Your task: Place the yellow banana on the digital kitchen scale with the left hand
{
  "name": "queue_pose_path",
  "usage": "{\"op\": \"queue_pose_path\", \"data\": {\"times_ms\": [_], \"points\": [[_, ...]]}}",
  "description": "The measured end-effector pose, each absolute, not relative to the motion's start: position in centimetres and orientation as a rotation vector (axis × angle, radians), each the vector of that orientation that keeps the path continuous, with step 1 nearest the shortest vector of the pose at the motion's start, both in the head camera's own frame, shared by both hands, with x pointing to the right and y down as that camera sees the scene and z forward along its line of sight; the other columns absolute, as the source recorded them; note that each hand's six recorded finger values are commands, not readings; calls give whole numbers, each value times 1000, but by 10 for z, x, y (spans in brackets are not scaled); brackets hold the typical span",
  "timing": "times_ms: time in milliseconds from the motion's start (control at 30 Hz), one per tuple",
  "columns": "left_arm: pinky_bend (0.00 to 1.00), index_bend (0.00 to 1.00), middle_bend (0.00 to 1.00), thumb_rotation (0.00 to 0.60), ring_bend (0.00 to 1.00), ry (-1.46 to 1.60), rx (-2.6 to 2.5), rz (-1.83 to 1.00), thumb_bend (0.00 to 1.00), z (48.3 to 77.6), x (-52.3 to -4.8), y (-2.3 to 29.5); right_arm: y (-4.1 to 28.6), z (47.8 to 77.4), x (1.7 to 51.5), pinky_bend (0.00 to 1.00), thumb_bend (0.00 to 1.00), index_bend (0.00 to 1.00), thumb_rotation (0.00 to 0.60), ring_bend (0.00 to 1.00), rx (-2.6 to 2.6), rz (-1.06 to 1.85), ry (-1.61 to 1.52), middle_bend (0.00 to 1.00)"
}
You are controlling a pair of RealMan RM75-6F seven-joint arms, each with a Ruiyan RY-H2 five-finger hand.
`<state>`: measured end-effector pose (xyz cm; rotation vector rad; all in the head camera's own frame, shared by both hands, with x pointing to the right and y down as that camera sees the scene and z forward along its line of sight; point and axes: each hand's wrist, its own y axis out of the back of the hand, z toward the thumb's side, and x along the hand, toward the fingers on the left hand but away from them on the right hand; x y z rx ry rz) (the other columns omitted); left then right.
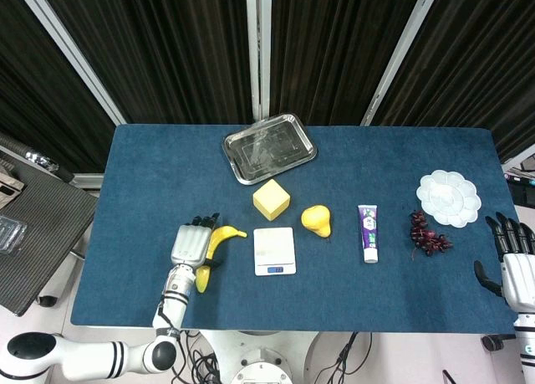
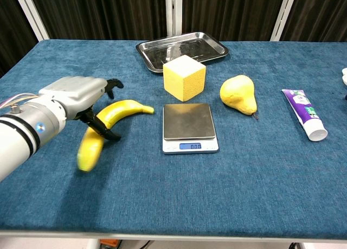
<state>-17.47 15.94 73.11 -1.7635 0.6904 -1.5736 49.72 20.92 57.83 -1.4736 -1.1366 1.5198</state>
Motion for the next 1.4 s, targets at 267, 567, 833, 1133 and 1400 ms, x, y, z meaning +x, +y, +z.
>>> {"op": "queue_pose_path", "data": {"times_ms": [267,567,833,1133,1400], "points": [[822,333,503,600,494,673,-1770,-1614,277,732,-179,162,210,581,497,0,323,0,600,0,-1477,1536,-1128,0],[839,398,553,600,552,656,-1789,-1593,331,732,-176,163,211,582,498,0,324,0,600,0,-1476,1553,-1120,0],[839,405,560,600,555,628,-1899,-1399,332,710,-142,156,210,586,497,0,324,0,600,0,-1482,1561,-1114,0],[827,411,566,600,561,576,-1953,-1147,333,689,-79,146,210,587,500,0,324,0,600,0,-1482,1572,-1117,0],[799,418,574,600,561,554,-1954,-1040,333,696,-41,142,209,590,505,0,324,0,600,0,-1489,1585,-1128,0]]}}
